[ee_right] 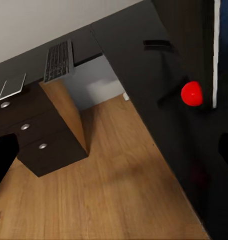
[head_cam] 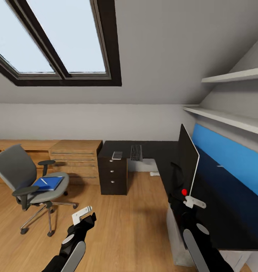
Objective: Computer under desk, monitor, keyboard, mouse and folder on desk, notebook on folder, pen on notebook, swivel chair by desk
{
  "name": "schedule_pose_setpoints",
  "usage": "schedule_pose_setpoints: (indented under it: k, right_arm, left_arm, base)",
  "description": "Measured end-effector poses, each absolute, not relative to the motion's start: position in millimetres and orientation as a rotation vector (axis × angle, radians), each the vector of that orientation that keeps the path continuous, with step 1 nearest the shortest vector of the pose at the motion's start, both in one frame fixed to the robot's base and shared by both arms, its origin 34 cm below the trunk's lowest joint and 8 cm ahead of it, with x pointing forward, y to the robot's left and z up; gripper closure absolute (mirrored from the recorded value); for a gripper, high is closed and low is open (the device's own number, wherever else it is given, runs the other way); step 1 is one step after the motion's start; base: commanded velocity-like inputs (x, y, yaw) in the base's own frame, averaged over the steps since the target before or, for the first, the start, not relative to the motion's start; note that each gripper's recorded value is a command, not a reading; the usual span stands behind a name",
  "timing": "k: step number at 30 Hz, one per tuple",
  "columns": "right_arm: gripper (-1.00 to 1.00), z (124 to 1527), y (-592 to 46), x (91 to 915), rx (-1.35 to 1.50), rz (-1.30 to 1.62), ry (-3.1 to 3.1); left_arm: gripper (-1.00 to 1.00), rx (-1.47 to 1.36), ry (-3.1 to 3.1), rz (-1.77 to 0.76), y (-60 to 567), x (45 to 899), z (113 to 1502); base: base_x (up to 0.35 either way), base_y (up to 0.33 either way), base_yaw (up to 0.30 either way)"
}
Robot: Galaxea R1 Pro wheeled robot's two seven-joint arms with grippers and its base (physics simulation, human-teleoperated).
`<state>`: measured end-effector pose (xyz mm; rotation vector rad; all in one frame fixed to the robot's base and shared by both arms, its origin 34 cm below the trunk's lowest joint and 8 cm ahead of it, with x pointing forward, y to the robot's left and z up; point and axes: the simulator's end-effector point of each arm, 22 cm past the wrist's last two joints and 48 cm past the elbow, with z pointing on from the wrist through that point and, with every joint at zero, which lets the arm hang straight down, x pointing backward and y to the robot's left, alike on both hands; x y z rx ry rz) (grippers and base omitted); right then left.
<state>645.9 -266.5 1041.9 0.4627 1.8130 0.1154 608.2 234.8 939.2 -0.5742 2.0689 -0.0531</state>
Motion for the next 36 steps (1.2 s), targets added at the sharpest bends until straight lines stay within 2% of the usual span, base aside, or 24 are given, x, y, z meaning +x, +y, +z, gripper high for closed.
schedule_pose_setpoints:
  k: [12, 19, 29, 36]
  right_arm:
    - [-1.00, 1047, -267, 645, 0.460, 0.114, 1.803]
    - [-1.00, 1048, -266, 645, 0.456, 0.113, 1.803]
    - [-1.00, 1047, -265, 645, 0.453, 0.114, 1.802]
    - [-1.00, 1009, -271, 641, 0.428, 0.040, 1.884]
  left_arm:
    - [-1.00, -0.574, 2.057, -0.055, 235, 609, 945]
    - [-1.00, -0.575, 2.055, -0.056, 236, 608, 946]
    - [-1.00, -0.574, 2.053, -0.056, 235, 608, 947]
    - [-1.00, -0.574, 2.055, -0.058, 234, 609, 946]
  base:
    - [0.017, -0.342, -0.209]
    - [0.170, -0.287, -0.056]
    - [0.282, -0.061, -0.007]
    - [0.063, -0.004, 0.000]
